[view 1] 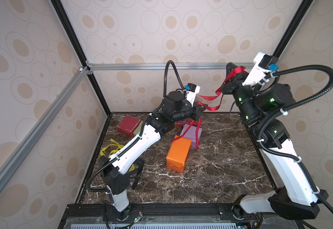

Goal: Untie the ribbon bows on the gift boxes
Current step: Adjust the ribbon.

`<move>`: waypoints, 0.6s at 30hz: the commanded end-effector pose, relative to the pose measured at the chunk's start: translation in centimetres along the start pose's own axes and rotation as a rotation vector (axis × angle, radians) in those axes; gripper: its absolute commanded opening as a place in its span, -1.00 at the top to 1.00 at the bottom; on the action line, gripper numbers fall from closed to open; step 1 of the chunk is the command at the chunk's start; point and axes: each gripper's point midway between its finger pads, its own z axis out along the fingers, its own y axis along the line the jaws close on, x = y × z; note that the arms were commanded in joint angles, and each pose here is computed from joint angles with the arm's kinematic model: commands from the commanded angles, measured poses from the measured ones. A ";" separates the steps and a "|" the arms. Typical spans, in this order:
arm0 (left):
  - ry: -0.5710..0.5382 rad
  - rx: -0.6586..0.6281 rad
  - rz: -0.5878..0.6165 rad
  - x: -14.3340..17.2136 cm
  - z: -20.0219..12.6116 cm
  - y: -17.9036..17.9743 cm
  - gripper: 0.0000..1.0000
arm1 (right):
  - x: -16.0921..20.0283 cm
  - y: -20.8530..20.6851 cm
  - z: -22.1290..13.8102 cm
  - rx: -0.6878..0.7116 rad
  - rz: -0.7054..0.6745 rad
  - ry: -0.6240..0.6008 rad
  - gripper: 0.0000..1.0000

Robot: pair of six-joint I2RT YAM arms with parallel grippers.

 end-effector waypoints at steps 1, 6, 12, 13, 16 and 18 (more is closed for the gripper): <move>-0.098 -0.186 0.098 -4.3 -5.3 1.5 1.00 | 2.7 -3.1 -1.8 0.119 0.088 0.024 1.00; -0.240 -0.379 0.166 -10.4 -13.5 2.1 1.00 | 12.7 -3.4 -3.4 0.064 0.162 0.251 0.67; -0.403 -0.531 0.264 -16.5 -22.7 0.4 1.00 | 24.2 0.4 -4.4 -0.140 0.275 0.614 -0.28; -0.414 -0.543 0.283 -17.0 -23.7 0.0 1.00 | 26.0 0.9 -4.8 -0.163 0.296 0.683 -0.35; -0.412 -0.618 0.329 -17.7 -26.3 -0.1 1.00 | 30.7 2.5 -6.4 -0.258 0.330 0.853 -0.47; -0.398 -0.682 0.345 -17.4 -27.6 0.5 1.00 | 33.4 3.9 -7.7 -0.365 0.365 0.950 -0.54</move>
